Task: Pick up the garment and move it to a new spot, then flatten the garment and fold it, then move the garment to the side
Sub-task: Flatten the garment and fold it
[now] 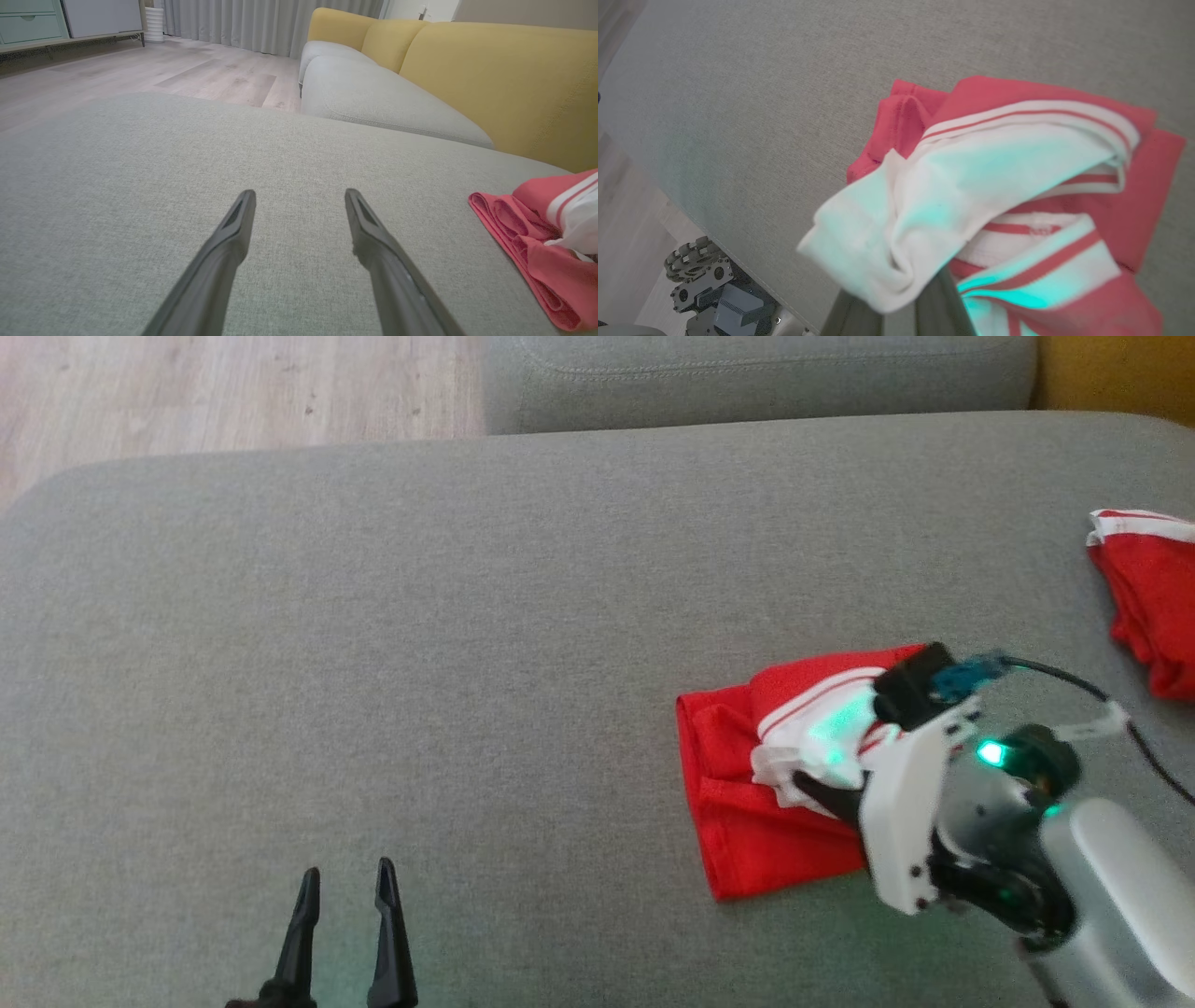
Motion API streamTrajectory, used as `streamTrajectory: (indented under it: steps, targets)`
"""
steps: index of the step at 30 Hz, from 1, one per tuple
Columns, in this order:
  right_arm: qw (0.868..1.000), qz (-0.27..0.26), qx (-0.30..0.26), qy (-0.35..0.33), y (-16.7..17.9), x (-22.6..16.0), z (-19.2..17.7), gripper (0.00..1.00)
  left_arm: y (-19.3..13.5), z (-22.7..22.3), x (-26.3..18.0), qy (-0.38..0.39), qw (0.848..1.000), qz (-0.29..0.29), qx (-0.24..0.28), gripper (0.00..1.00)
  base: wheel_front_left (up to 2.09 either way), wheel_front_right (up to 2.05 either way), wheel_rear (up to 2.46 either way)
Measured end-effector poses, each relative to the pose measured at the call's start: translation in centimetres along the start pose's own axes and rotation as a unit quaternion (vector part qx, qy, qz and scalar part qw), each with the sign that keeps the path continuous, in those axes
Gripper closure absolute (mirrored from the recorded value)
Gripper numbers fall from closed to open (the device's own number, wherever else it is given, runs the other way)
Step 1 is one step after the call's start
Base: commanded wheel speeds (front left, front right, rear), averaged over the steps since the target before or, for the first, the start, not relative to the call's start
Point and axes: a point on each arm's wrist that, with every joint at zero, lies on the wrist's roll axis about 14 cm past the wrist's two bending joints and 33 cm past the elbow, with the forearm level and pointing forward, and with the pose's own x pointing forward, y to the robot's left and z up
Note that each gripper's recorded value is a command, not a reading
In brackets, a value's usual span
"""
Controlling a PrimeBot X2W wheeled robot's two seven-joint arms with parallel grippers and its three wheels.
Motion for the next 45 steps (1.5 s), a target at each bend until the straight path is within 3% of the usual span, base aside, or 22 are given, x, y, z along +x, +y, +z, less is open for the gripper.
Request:
streamTrajectory:
  steps: [1, 3, 4, 18, 23, 30, 40, 41, 43, 45]
  targets:
    - [1.000, 0.006, -0.006, 0.002, 0.5, 0.4, 0.2, 0.84, 0.0, -0.1, 0.0, 0.001, 1.000, 0.001, 0.000, 0.00, 0.00, 0.00, 0.00]
    - [1.000, 0.013, -0.022, 0.003, 1.3, 1.0, 0.8, 0.17, 0.2, -0.2, 0.0, 0.004, 1.000, 0.004, 0.000, 0.00, 0.00, 0.00, 0.00]
    - [0.999, 0.017, -0.031, 0.001, 1.6, 1.3, 1.1, 0.00, 0.3, -0.3, -0.1, 0.006, 1.000, 0.006, 0.000, 0.00, 0.00, 0.00, 0.00]
    - [0.992, 0.091, -0.086, -0.036, 8.3, 2.0, 3.0, 0.00, 1.1, 0.0, -0.8, -0.002, 1.000, 0.023, -0.007, 0.00, 0.00, 0.00, 0.00]
    - [0.988, 0.109, -0.066, -0.087, 9.8, 0.3, 3.6, 0.00, 0.9, 0.4, -0.8, -0.009, 1.000, 0.018, -0.007, 0.00, 0.00, 0.00, 0.00]
    - [0.978, 0.020, 0.005, -0.208, 4.1, -4.4, 6.2, 0.00, 0.6, 0.0, -1.8, -0.004, 1.000, 0.011, -0.004, 0.00, 0.00, 0.00, 0.00]
    - [0.946, -0.148, 0.083, -0.278, -5.6, -8.6, 2.1, 0.00, 0.1, 0.6, -1.5, -0.013, 1.000, 0.000, -0.001, 0.00, 0.00, 0.00, 0.00]
    - [0.943, -0.159, 0.087, -0.278, -6.2, -8.6, 1.6, 0.11, 0.1, 0.5, -1.5, -0.012, 1.000, -0.001, -0.001, 0.00, 0.00, 0.00, 0.00]
    - [0.942, -0.176, 0.099, -0.267, -7.6, -7.9, 0.1, 1.00, -0.1, 0.2, -1.4, -0.006, 1.000, -0.006, -0.002, 0.00, 0.00, 0.00, 0.00]
    - [0.946, -0.171, 0.105, -0.256, -7.8, -7.0, -0.3, 1.00, -0.2, 0.0, -1.3, -0.003, 1.000, -0.007, -0.003, 0.00, 0.00, 0.00, 0.00]
